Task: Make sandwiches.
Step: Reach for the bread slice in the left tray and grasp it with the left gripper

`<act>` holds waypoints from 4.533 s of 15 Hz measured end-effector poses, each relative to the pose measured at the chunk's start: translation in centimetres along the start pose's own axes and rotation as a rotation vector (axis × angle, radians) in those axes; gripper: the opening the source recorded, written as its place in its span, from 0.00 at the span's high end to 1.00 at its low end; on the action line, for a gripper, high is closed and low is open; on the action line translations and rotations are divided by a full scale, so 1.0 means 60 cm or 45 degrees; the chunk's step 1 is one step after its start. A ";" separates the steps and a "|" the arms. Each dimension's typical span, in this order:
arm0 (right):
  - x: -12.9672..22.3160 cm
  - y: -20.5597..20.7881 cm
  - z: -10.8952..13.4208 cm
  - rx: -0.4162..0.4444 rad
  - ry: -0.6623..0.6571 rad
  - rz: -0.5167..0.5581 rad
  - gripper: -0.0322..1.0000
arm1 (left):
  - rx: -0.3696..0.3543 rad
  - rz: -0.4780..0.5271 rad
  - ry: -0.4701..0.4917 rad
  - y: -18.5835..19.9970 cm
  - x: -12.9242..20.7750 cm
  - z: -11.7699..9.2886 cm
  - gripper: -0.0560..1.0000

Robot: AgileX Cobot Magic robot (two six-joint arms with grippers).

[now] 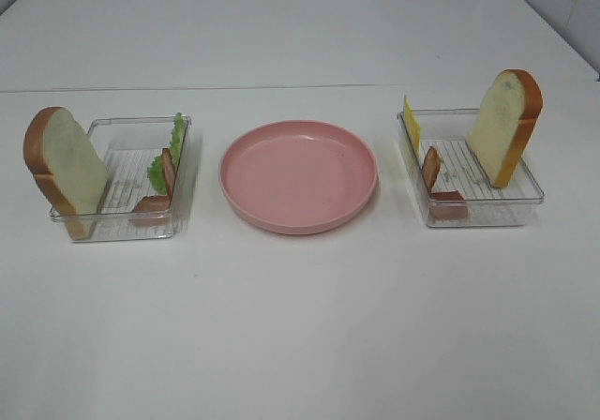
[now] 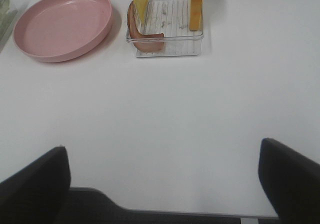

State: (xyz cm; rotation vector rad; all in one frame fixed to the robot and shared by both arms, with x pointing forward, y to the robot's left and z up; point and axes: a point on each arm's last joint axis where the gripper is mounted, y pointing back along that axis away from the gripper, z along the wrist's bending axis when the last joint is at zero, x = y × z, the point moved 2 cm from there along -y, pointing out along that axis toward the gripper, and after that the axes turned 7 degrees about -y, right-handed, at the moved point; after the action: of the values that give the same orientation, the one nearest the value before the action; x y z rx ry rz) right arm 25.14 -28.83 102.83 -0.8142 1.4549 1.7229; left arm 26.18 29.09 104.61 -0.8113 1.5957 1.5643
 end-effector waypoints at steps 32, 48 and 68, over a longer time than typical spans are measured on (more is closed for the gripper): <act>0.000 0.000 0.000 0.000 0.000 0.000 0.02 | 0.003 0.087 0.033 -0.034 -0.078 0.012 0.01; 0.000 0.000 0.000 0.000 0.000 0.000 0.02 | 0.082 0.648 0.108 -0.350 -0.266 0.059 0.01; 0.000 0.000 0.000 0.000 0.000 0.000 0.02 | 0.092 0.963 0.140 -0.577 -0.229 0.010 0.02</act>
State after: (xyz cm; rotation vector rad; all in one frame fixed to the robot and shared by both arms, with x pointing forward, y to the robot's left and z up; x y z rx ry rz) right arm 25.14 -28.83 102.83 -0.8142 1.4549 1.7229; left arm 62.83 26.98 98.19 -0.2473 2.1774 1.9674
